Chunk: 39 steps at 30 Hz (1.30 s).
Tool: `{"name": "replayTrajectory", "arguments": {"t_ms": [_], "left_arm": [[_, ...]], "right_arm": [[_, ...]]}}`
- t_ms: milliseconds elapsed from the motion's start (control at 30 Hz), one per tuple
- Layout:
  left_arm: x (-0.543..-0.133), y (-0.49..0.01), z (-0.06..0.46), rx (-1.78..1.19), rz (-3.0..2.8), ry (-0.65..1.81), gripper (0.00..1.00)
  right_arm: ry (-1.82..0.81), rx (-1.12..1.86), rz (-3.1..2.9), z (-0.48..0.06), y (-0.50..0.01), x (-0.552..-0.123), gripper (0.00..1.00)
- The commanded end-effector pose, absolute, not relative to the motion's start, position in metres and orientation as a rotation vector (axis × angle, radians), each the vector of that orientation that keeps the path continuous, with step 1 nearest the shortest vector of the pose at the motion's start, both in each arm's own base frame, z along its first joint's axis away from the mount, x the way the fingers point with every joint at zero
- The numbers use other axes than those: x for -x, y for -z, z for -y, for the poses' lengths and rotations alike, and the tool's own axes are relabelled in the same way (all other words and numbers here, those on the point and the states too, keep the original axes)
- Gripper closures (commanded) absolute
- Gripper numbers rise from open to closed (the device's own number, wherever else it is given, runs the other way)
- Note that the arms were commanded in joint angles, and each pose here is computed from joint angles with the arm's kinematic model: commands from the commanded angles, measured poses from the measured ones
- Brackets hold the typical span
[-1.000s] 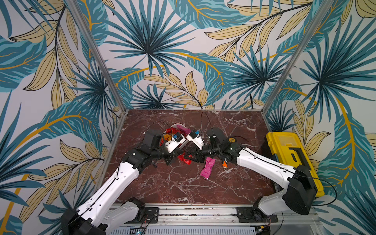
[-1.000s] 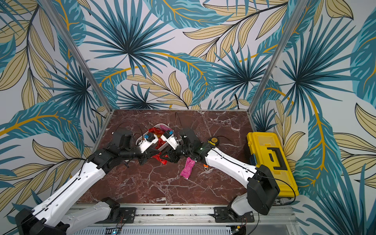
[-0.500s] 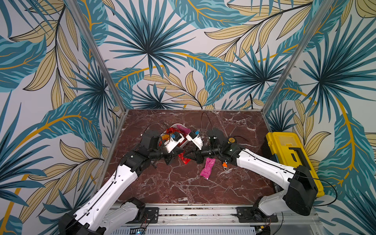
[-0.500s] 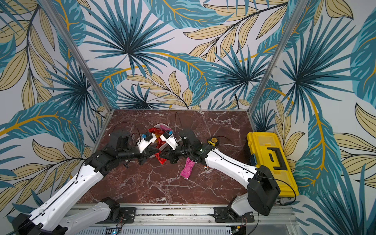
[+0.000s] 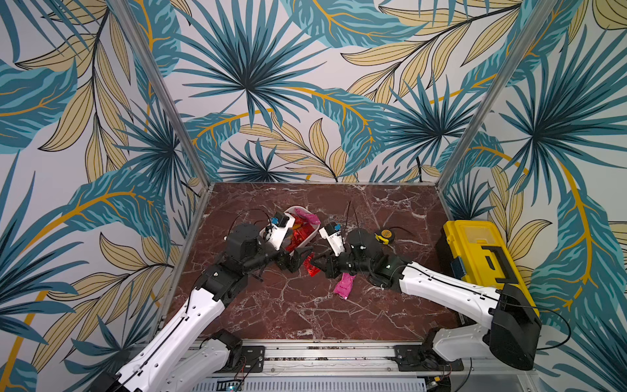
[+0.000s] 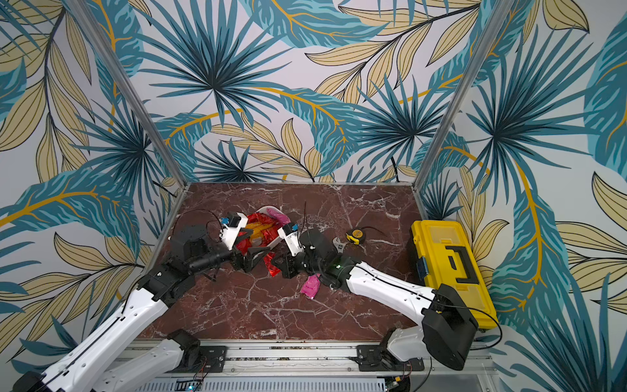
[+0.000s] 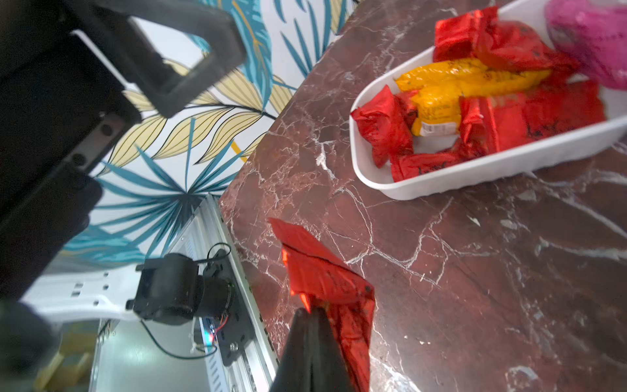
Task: Take the tea bags out of the storage box
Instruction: Pick up the tea bag from the storage box, then place the tea bag at the center of the board.
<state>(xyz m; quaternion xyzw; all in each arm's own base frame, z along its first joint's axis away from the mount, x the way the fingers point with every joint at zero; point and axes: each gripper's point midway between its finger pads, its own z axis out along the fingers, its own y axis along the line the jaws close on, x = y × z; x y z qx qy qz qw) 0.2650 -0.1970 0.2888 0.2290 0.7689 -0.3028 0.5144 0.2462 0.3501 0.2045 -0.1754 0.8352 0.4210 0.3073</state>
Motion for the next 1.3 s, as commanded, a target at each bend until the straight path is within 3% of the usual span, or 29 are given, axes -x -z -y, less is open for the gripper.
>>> {"name": "replayTrajectory", "arguments": {"t_ms": [0, 133, 333, 733, 1000, 1267], "left_arm": [[-0.292, -0.285, 0.161, -0.115, -1.89, 0.669, 0.0], [-0.296, -0.243, 0.137, 0.178, -2.052, 0.62, 0.03], [-0.296, -0.207, 0.133, 0.279, -2.187, 0.604, 0.12], [-0.301, -0.173, 0.118, 0.297, -2.345, 0.562, 0.21], [-0.312, -0.173, 0.116, 0.307, -2.35, 0.546, 0.27], [-0.347, -0.193, 0.128, 0.33, -2.285, 0.586, 0.3]], "right_arm": [[-1.048, -0.054, -2.275, -0.324, -0.19, -0.27, 1.0], [-0.92, -0.354, -2.316, -0.31, -0.164, -0.268, 1.0], [-0.749, -0.571, -2.381, -0.3, -0.128, -0.262, 1.0], [-0.635, -0.582, -2.508, -0.319, -0.063, -0.266, 1.0], [-0.595, -0.553, -2.46, -0.308, -0.074, -0.269, 0.66], [-0.676, -0.331, -2.273, -0.299, -0.148, -0.276, 0.54]]}}
